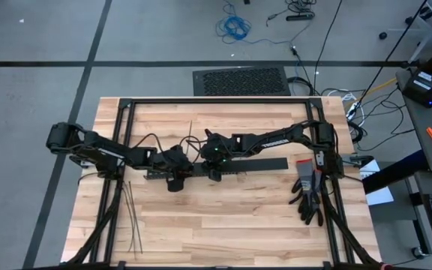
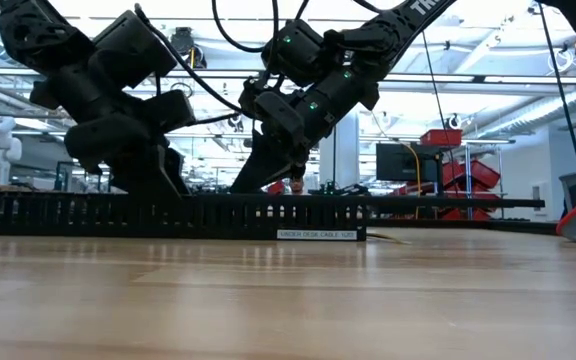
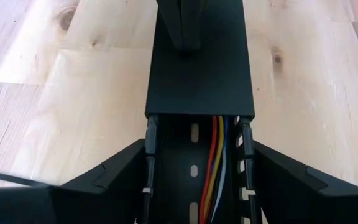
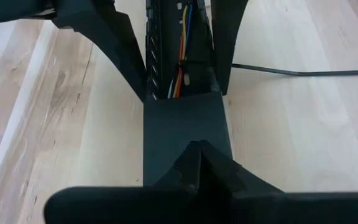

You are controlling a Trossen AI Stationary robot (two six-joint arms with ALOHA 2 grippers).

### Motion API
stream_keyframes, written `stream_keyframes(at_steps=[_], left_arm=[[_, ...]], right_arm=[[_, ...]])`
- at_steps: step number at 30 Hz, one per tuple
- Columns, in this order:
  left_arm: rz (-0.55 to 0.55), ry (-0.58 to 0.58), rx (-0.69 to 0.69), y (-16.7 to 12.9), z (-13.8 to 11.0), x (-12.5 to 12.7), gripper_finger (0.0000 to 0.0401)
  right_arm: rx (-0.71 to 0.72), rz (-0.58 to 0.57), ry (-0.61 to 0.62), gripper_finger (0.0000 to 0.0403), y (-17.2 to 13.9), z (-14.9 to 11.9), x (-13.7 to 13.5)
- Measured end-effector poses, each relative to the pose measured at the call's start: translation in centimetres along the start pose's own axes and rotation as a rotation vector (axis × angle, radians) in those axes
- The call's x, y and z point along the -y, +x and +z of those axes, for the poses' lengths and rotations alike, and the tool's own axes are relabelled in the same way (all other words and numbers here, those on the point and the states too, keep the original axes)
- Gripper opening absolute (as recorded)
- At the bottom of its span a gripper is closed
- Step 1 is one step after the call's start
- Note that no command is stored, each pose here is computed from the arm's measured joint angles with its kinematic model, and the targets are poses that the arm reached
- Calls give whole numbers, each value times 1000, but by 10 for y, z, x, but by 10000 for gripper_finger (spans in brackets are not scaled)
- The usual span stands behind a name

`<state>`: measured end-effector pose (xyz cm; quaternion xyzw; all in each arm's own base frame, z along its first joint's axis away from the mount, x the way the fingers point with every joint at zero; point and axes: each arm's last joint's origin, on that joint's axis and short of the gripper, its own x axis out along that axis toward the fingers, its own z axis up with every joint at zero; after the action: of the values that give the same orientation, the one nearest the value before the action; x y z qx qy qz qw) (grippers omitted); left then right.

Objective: Ziptie cables
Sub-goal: Close the black cable duct

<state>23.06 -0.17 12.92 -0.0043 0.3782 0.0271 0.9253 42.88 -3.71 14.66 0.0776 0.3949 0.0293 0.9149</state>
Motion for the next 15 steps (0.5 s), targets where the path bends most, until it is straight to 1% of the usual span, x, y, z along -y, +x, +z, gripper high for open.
stream_keyframes(at_steps=[8, 15], left_arm=[[3, -1, 4, 0, 0, 0, 209], [3, -10, 12, 0, 1, 0, 204]], right_arm=[[2, 1, -1, 0, 0, 0, 0], [54, 8, -8, 0, 7, 2, 0]])
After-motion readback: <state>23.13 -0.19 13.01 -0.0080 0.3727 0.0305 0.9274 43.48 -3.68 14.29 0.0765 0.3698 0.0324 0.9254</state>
